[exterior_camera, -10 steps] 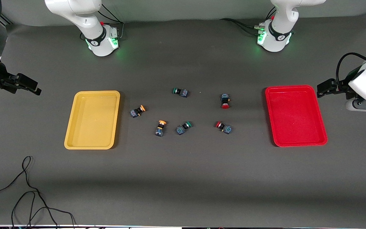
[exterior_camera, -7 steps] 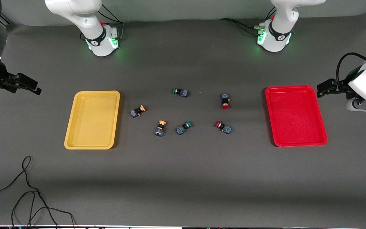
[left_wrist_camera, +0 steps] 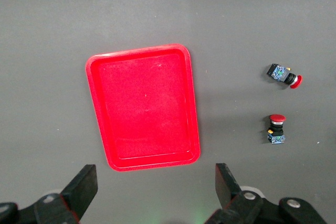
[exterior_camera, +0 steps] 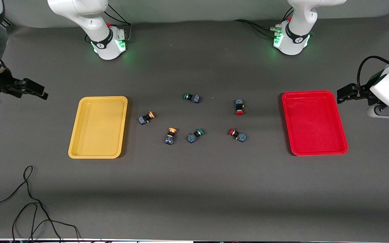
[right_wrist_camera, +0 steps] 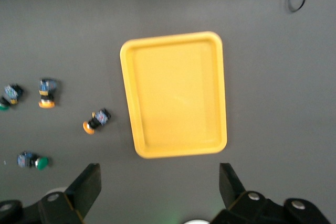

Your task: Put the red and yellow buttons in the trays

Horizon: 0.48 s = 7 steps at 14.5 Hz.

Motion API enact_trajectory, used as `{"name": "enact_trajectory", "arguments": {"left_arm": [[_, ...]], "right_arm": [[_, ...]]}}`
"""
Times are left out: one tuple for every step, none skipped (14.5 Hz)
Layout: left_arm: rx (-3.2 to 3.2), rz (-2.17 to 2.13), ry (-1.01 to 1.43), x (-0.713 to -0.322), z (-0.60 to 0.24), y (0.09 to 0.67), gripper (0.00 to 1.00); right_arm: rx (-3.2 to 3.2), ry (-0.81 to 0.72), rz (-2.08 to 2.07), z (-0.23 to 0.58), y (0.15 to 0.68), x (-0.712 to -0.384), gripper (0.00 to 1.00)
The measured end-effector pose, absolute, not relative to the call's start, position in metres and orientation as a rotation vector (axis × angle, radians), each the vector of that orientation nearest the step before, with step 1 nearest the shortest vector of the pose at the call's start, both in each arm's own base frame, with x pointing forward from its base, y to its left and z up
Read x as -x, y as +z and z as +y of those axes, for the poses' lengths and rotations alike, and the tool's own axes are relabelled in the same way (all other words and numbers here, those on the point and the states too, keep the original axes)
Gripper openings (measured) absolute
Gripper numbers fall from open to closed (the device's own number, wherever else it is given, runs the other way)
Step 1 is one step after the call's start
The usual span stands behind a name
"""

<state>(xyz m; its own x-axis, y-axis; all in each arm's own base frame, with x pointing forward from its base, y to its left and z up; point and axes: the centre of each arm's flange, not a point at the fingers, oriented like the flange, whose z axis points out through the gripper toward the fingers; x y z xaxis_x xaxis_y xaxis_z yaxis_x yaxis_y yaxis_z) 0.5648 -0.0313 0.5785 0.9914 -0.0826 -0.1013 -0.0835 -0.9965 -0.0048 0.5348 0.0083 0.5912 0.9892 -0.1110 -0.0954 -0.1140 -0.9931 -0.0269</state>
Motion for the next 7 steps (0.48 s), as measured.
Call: {"name": "enact_trajectory", "arguments": {"left_arm": [[3.125, 0.131, 0.169, -0.564, -0.032, 0.577, 1.0], [3.125, 0.132, 0.183, -0.563, -0.032, 0.573, 1.0], [3.124, 0.138, 0.199, -0.562, -0.034, 0.565, 1.0], [3.124, 0.151, 0.209, -0.558, -0.04, 0.554, 1.0], [3.123, 0.158, 0.21, -0.552, -0.05, 0.541, 1.0], [3.124, 0.147, 0.196, -0.544, -0.067, 0.528, 1.0], [3.131, 0.126, 0.178, -0.533, -0.091, 0.515, 1.0]], "right_arm": [[3.105, 0.181, 0.135, 0.023, 0.579, -0.539, 1.0], [3.11, 0.206, 0.104, 0.043, 0.565, -0.546, 1.0], [3.116, 0.221, 0.112, 0.064, 0.55, -0.552, 1.0], [3.116, 0.233, 0.146, 0.082, 0.534, -0.558, 1.0], [3.105, 0.24, 0.185, 0.098, 0.518, -0.563, 1.0], [3.092, 0.252, 0.227, 0.113, 0.501, -0.566, 1.0], [3.086, 0.263, 0.277, 0.128, 0.483, -0.565, 1.0]]}}
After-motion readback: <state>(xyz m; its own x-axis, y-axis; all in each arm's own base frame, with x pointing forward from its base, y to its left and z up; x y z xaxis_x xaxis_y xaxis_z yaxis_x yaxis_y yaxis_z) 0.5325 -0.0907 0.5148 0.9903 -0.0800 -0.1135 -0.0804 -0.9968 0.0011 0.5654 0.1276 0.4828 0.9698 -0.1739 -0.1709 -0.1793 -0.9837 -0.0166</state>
